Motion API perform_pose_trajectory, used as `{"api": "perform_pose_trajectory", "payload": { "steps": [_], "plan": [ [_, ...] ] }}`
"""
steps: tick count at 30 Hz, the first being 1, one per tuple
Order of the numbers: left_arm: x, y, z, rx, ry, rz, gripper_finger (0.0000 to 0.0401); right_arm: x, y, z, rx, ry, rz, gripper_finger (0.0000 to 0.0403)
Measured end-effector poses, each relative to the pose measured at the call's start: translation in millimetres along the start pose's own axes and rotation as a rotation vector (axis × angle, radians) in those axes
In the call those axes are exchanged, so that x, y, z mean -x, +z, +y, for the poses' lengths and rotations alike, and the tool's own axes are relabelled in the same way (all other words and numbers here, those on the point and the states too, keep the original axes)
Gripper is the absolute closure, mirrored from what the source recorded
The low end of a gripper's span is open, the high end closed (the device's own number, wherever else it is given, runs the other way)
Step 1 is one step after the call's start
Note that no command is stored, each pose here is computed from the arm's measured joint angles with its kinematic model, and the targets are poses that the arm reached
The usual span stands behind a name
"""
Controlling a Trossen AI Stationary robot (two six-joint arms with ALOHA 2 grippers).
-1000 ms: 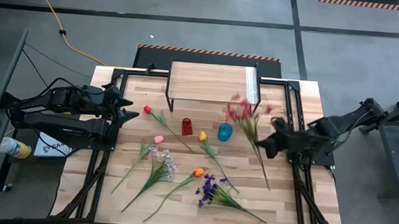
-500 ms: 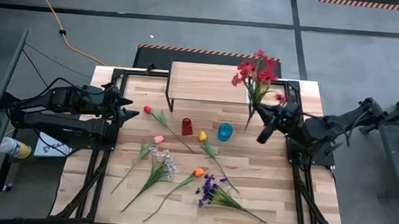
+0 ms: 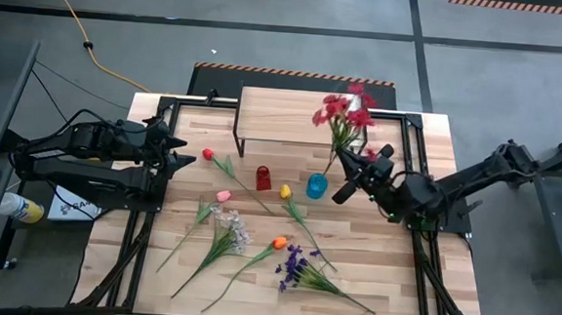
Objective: Pick and place flowers into a vace then onto a shelf
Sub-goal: Put the red flowers into the blue vase
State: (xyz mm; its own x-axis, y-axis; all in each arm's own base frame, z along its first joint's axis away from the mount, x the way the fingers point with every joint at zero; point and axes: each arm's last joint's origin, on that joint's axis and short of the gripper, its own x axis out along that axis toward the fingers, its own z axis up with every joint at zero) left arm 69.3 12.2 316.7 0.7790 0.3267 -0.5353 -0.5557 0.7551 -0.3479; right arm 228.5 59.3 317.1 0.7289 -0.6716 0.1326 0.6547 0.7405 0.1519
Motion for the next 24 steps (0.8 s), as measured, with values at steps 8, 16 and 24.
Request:
{"api": "perform_pose_trajectory", "payload": {
  "steps": [8, 16, 24],
  "plan": [
    [-0.1, 0.0, -0.1, 0.0, 0.0, 0.001, 0.0016, -13.5, -16.8, 1.4, 0.034, -0.043, 0.021, 0.0403],
    [-0.1, 0.0, -0.1, 0.0, 0.0, 0.001, 0.0016, -17.3, -27.5, 5.4, 0.034, -0.064, 0.04, 0.0403],
    [0.0, 0.0, 0.0, -0.002, -0.001, 0.001, 0.0016, -18.8, -35.3, 7.6, 0.063, -0.098, 0.057, 0.0403]
  ]
}}
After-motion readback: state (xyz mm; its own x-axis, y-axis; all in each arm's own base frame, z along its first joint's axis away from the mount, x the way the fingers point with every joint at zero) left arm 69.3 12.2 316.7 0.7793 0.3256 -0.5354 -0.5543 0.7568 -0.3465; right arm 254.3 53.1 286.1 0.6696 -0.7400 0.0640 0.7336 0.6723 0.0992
